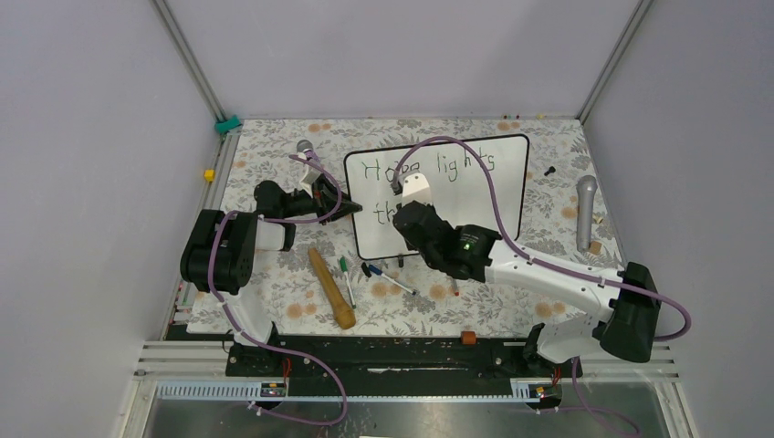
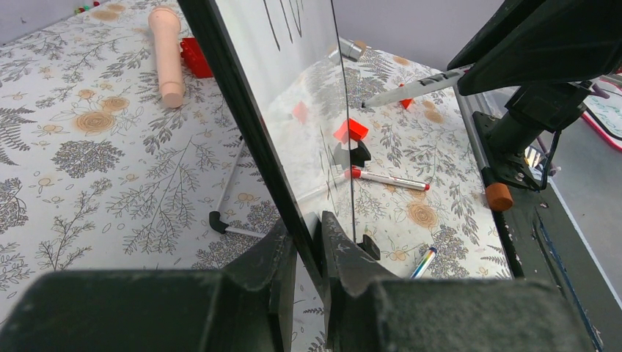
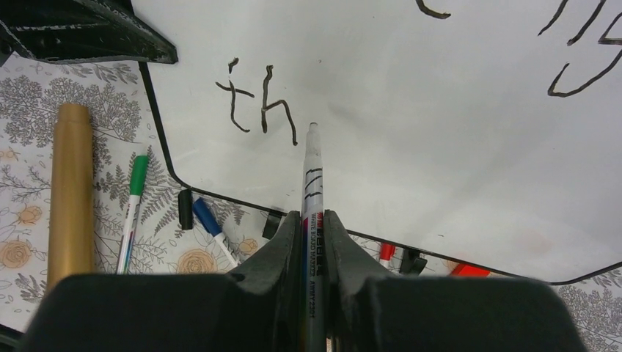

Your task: Write a sentence on the whiteboard

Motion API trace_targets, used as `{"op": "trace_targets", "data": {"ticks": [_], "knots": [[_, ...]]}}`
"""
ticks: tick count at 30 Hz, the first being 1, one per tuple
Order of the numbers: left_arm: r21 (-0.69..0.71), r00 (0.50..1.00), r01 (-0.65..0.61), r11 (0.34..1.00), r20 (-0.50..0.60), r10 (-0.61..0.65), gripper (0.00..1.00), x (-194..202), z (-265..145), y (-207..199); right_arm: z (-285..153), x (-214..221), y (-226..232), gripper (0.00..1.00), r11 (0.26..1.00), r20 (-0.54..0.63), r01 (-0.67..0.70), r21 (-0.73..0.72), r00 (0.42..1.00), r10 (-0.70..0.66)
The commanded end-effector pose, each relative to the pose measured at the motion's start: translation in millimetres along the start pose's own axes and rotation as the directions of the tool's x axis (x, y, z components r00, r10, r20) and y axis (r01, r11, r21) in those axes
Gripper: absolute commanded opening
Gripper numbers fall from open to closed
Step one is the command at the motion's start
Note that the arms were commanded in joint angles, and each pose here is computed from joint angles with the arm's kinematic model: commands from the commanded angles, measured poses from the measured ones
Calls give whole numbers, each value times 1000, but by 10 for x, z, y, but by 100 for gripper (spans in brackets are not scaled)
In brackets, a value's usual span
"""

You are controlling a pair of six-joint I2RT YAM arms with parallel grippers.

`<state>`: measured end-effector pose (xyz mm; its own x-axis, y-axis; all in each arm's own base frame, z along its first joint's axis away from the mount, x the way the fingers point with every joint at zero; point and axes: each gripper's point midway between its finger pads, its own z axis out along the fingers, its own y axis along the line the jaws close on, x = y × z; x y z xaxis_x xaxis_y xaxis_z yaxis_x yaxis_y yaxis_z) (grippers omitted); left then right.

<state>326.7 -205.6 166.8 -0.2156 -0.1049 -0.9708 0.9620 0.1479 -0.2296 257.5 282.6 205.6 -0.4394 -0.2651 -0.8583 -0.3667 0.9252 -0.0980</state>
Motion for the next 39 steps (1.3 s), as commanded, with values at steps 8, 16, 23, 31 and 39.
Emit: {"op": "trace_targets", "data": {"ticks": [8,16,23,31,39], "knots": [[25,971,-241,970,18,240,0,-108,-7,-18,83,-68,14,0,1000,1,12,15,1000,-12],[27,971,-241,970,17,240,0,-110,-7,-20,155,-36,32,0,999,-18,32,32,999,-31],[26,971,-238,971,17,238,0,-107,-4,-18,216,-3,-34,0,996,-36,38,81,999,-35],[25,972,-236,971,17,235,0,-105,-4,-11,240,32,-144,0,990,-50,48,129,998,-42],[24,971,-237,971,18,237,0,-112,-3,-11,207,-8,-222,0,989,-39,38,141,999,-33]]}}
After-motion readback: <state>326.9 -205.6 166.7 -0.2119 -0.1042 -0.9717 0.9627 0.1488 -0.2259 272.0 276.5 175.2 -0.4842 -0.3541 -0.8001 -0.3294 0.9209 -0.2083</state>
